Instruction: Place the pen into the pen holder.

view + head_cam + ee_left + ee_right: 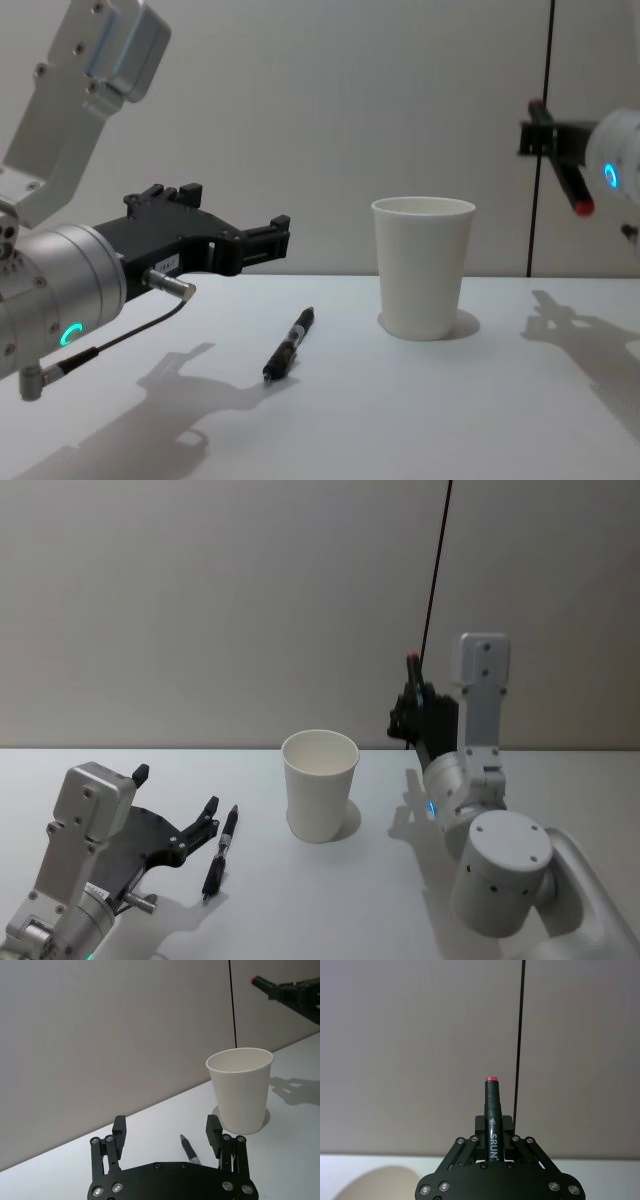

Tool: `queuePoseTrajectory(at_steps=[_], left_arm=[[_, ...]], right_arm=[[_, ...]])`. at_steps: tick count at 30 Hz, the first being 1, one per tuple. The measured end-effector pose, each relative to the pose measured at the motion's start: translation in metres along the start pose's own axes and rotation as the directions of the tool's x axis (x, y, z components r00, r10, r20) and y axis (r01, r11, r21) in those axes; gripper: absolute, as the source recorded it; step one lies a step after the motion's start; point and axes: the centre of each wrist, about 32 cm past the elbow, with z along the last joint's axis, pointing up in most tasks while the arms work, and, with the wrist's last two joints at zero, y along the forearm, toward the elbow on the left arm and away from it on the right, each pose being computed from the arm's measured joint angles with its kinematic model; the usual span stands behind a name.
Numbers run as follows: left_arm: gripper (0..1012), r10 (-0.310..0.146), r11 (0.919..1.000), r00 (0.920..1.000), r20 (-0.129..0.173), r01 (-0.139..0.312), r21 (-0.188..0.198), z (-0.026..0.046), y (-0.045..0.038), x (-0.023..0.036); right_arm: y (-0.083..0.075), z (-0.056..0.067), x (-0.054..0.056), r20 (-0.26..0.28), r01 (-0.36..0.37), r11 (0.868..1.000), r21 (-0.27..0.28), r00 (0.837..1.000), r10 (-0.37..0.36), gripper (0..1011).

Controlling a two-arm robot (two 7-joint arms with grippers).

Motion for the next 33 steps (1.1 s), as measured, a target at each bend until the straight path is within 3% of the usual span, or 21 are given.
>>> queuePoseTrajectory(at_steps=[11,17,21,26,33], left_arm=[[1003,0.000,1.0000,1.0000,0.000,0.000,0.000,0.0000,0.0000,0.0000],[1003,0.000,1.0000,1.0000,0.000,0.000,0.000,0.0000,0.0000,0.0000],[1003,0.000,1.0000,1.0000,0.000,0.000,0.000,0.0000,0.0000,0.0000],[1003,0.000,1.0000,1.0000,0.000,0.000,0.000,0.0000,0.0000,0.0000],[1003,0.000,1.0000,1.0000,0.000,0.000,0.000,0.0000,0.0000,0.0000]], right_arm=[[0.009,0.010,-0.011,-0.050,0.006,0.985,0.173,0.999,0.002,186],[0.016,0.014,-0.024,-0.084,-0.011,0.963,0.269,0.996,0.035,186],[0.023,0.016,-0.039,-0.105,-0.039,0.941,0.336,0.991,0.079,186],[0.029,0.017,-0.058,-0.120,-0.071,0.921,0.384,0.985,0.126,186],[0.032,0.017,-0.073,-0.111,-0.096,0.916,0.389,0.982,0.150,186]])
